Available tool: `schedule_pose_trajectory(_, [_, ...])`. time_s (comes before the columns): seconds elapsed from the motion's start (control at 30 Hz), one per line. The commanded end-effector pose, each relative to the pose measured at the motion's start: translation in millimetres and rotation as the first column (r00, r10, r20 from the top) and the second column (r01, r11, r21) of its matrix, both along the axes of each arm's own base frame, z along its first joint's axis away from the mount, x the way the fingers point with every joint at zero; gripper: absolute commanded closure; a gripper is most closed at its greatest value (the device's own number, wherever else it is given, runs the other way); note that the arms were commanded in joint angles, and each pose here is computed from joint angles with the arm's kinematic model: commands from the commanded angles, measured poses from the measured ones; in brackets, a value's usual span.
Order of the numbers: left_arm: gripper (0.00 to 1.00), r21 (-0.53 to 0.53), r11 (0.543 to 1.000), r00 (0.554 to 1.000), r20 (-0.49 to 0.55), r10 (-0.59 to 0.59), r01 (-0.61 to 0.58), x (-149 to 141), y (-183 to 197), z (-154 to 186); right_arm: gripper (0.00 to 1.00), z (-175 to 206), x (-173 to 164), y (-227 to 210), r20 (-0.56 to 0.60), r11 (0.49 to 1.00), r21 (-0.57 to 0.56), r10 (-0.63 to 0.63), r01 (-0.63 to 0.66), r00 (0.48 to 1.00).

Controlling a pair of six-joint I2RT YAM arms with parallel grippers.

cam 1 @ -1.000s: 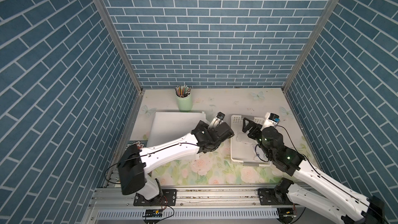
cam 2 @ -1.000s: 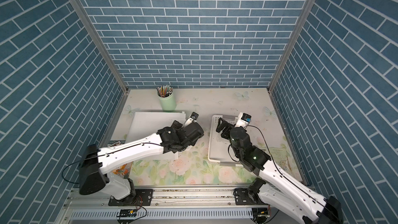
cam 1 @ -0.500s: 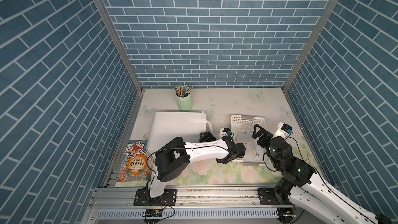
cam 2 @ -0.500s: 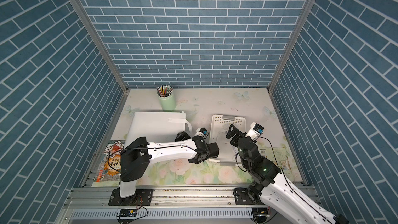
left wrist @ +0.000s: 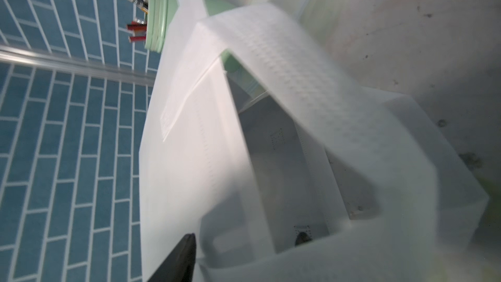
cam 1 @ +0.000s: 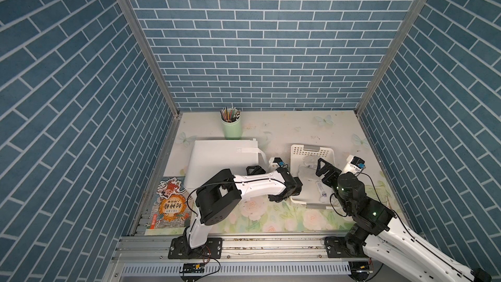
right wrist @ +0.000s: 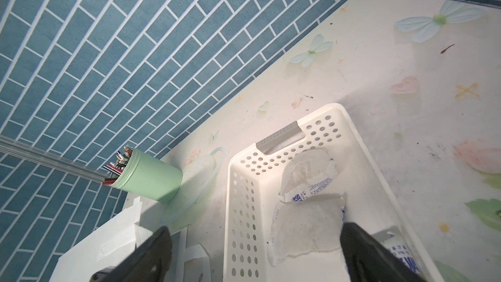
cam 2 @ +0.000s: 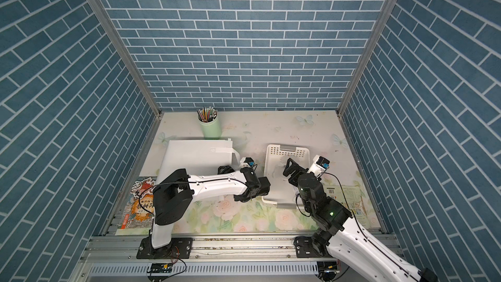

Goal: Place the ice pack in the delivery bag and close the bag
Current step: Pick up the delivery bag from the center of the board.

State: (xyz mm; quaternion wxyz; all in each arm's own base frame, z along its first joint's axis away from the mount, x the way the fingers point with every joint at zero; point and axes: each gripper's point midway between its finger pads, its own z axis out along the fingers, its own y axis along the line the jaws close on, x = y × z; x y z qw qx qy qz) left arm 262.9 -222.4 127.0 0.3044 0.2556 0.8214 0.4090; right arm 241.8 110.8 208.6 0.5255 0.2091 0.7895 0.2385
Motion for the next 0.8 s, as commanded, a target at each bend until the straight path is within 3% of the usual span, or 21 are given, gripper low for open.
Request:
schedule_pose_trajectory(0.0, [0.65,0.006,1.000,1.000,0.009,-0.003,0.003,1,7,13,0.00,-1,0,1,-0.005,1.000,0.030,-0.005,0.006,1.000])
schedule_pose_trajectory(0.13, [0.98,-0.034,0.999,1.000,0.022,-0.013,0.014,4,4,31,0.00,2,0,0,-0.004,1.000,0.021,-0.004,0.004,1.000])
schedule_pose_trajectory(0.17, [1.00,-0.054,0.998,1.000,0.027,-0.015,0.017,5,2,37,0.00,2,0,0,-0.005,1.000,0.007,-0.003,0.003,1.000])
schedule_pose_trajectory(0.37, [1.00,-0.242,0.969,0.998,0.057,-0.029,0.042,4,-8,90,0.00,2,1,-2,-0.038,0.994,-0.111,0.004,-0.008,0.999])
schedule_pose_trajectory(0.6, [1.00,-0.508,0.854,0.980,0.196,-0.011,0.111,4,-10,185,0.00,0,4,-8,-0.077,0.961,-0.275,0.003,-0.025,0.997])
schedule_pose_trajectory(0.77, [1.00,-0.628,0.765,0.963,0.266,0.038,0.144,5,6,228,0.00,1,3,-20,-0.084,0.945,-0.326,-0.045,0.015,0.995])
